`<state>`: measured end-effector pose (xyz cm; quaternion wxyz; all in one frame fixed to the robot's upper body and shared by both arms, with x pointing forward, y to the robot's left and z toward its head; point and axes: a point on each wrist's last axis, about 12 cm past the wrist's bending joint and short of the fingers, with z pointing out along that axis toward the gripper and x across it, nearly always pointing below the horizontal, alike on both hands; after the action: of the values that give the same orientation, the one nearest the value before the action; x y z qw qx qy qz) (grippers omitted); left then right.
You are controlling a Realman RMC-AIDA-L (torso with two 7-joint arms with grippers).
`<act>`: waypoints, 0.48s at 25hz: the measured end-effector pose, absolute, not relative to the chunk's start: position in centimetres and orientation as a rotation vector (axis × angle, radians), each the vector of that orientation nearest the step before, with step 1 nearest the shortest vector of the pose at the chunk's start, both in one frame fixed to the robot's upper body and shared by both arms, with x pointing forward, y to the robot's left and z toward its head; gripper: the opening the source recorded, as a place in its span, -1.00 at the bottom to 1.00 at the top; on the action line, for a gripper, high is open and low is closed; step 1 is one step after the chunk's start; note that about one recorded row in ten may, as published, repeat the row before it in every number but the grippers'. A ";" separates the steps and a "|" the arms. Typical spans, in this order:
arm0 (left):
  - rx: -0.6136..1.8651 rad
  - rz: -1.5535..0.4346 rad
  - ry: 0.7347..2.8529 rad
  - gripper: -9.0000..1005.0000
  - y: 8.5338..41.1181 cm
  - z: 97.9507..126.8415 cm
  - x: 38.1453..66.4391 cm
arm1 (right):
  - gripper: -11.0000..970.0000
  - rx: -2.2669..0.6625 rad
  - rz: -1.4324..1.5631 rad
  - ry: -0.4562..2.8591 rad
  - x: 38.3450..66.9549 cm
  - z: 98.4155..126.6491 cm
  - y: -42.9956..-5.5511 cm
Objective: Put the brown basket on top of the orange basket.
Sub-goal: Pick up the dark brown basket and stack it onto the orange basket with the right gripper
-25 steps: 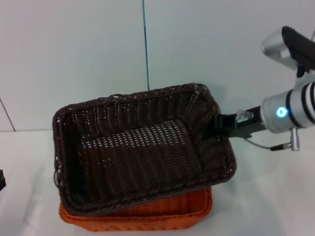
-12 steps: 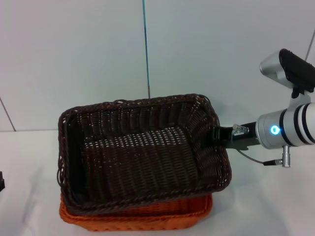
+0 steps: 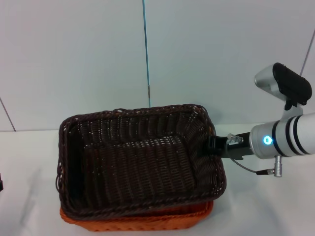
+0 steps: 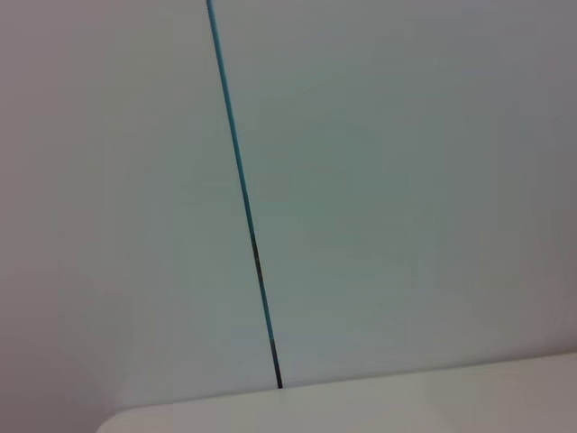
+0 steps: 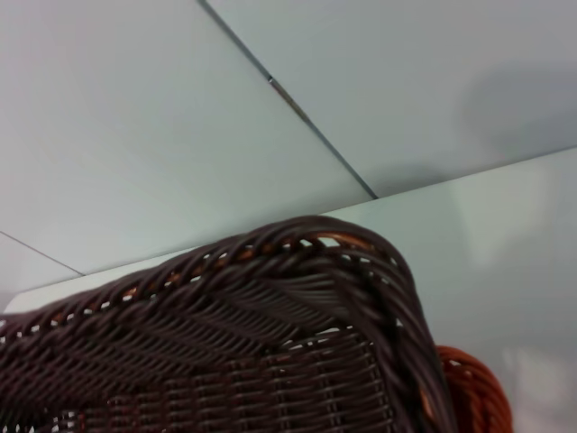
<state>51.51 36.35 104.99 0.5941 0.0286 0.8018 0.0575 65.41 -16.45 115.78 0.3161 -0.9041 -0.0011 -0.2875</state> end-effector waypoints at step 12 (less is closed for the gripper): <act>0.047 0.144 1.875 0.76 36.7 104.6 50.8 | -0.71 -2.383 -0.778 0.025 65.8 115.1 -16.4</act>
<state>50.84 36.74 104.65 0.5895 0.0202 0.8052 0.0618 65.77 -16.37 115.11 0.3119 -0.9032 0.0095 -0.2947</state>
